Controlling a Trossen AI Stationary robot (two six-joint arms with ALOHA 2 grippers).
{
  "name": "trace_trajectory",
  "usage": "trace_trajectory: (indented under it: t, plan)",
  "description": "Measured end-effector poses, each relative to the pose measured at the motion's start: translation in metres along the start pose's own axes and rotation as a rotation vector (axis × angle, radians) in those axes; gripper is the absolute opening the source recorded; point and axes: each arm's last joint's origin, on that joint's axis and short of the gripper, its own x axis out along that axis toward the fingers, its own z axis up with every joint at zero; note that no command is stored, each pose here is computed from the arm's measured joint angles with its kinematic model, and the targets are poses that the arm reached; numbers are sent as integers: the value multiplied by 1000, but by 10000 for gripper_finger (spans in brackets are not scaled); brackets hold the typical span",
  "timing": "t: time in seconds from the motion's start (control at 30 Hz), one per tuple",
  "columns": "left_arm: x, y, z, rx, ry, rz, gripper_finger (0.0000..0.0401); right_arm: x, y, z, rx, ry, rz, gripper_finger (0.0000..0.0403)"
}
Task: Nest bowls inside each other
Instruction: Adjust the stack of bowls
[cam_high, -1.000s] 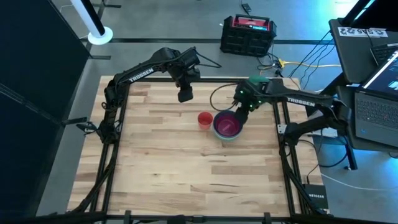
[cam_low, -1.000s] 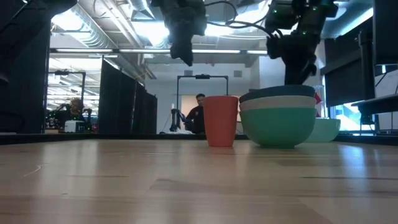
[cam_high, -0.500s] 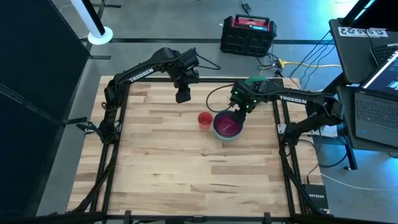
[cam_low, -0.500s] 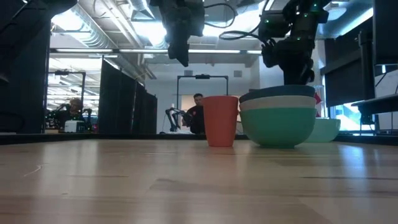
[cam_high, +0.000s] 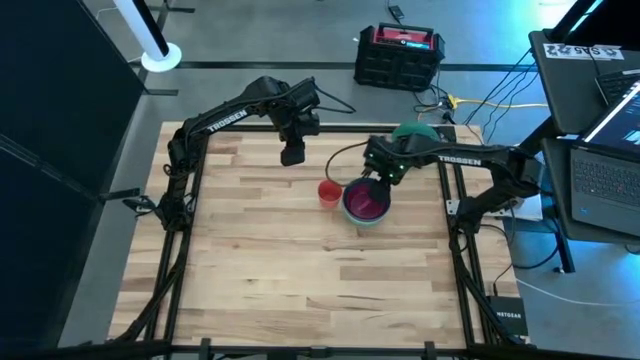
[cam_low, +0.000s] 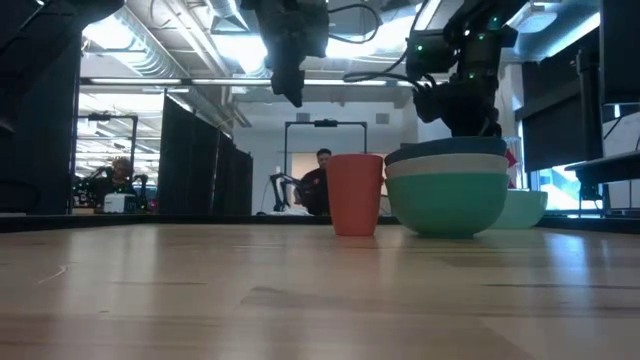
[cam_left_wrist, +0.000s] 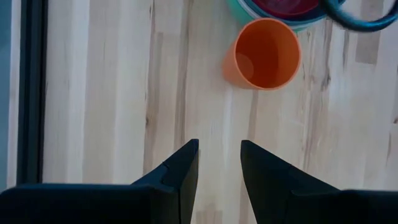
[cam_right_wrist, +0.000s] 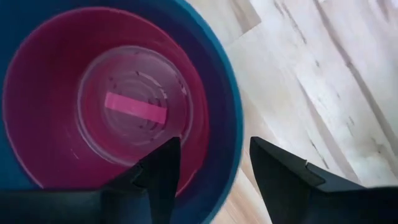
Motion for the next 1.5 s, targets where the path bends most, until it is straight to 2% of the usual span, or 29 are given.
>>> trace_trajectory:
  t: [0.07,0.7,1.07,1.5]
  plan:
    - [0,0,0,0,2,-1,104,6,0,2,0,21,3,181]
    - [0,0,-1,10,10,-4,104,19,24,-5,-72,127,77,34]
    - [0,-2,-1,9,14,-7,104,24,108,-50,-278,153,42,35]
    - [1,-2,-1,11,17,-8,104,15,120,-50,-211,112,87,119]
